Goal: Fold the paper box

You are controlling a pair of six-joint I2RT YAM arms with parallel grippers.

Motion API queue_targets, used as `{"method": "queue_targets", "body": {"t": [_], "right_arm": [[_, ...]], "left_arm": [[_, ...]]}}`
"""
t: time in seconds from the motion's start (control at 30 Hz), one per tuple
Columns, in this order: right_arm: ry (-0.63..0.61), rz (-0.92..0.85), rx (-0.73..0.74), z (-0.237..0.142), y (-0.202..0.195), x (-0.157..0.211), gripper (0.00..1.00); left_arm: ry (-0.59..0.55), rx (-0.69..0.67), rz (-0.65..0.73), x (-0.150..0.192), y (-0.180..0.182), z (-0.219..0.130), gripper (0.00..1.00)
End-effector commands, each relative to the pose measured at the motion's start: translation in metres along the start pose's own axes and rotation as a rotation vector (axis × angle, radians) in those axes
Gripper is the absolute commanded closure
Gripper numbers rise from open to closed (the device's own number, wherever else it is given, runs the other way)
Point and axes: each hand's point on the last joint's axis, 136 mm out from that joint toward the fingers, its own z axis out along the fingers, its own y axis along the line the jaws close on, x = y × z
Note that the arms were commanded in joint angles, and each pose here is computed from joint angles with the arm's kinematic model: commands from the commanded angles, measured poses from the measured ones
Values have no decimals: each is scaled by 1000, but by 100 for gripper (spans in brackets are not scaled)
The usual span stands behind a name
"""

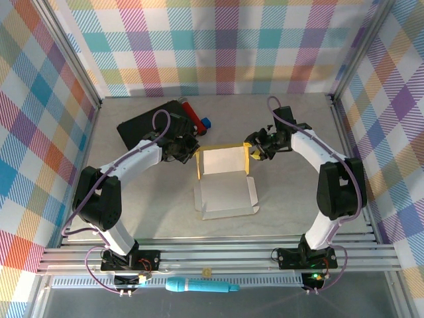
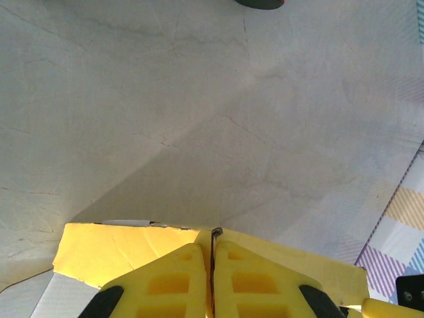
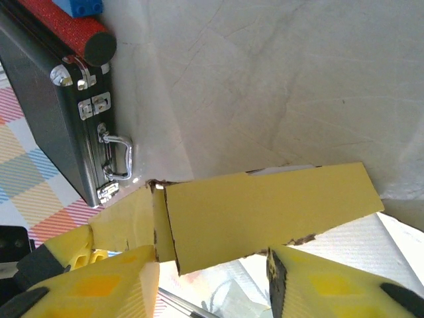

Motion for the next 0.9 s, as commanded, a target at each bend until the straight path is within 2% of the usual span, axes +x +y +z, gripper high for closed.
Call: {"method": "queue_targets", "body": {"t": [0.0,0.2,0.33,0.6,0.87], "right_arm": [[10,10,8,5,-4,1,60],[11,25,12,9,-13,3,73],[6,27,12,11,-13,1,85],[-1,26,4,10,-9,-1,93],[-1,28,4,10,-10,-1,100]], "left_arm": [[9,-52,19,5,9,0,92],[6,-49,19,5,8,-1,93],[7,-50,16,5,9,0,93],[3,-51,6,6,11,0,100],[0,-51,3,6,13,1,100]]}}
